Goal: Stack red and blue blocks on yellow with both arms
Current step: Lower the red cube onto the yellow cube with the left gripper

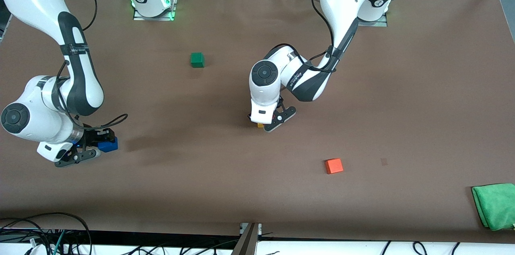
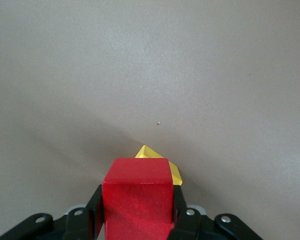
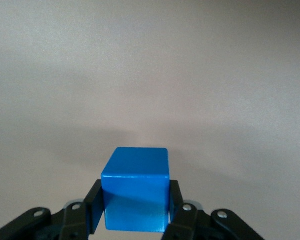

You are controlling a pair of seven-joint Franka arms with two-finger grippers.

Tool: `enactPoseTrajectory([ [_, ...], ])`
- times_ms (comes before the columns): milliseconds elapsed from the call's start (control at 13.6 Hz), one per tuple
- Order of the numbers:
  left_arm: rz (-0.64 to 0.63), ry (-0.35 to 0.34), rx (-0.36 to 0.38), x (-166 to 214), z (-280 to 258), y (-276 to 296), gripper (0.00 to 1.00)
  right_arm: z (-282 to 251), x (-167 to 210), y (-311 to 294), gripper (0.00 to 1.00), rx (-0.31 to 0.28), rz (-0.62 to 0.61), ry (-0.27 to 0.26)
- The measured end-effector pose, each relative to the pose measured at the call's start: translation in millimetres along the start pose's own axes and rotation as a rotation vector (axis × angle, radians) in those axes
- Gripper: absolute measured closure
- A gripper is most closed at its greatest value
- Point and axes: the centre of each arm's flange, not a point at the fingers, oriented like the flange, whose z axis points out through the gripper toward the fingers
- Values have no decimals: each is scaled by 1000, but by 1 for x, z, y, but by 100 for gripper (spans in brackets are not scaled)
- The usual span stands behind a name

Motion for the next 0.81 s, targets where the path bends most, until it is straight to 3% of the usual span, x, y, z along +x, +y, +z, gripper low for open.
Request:
enactPoseTrajectory([
  [147, -2, 2, 1, 1, 0, 0, 38, -3, 1, 0, 45, 3, 1, -6],
  [442, -4, 6, -11, 3, -6, 2, 1, -10, 2, -1, 45, 9, 5, -19],
  [811, 1, -4, 14, -2, -17, 3, 0, -34, 15, -31, 45, 20, 61, -49],
])
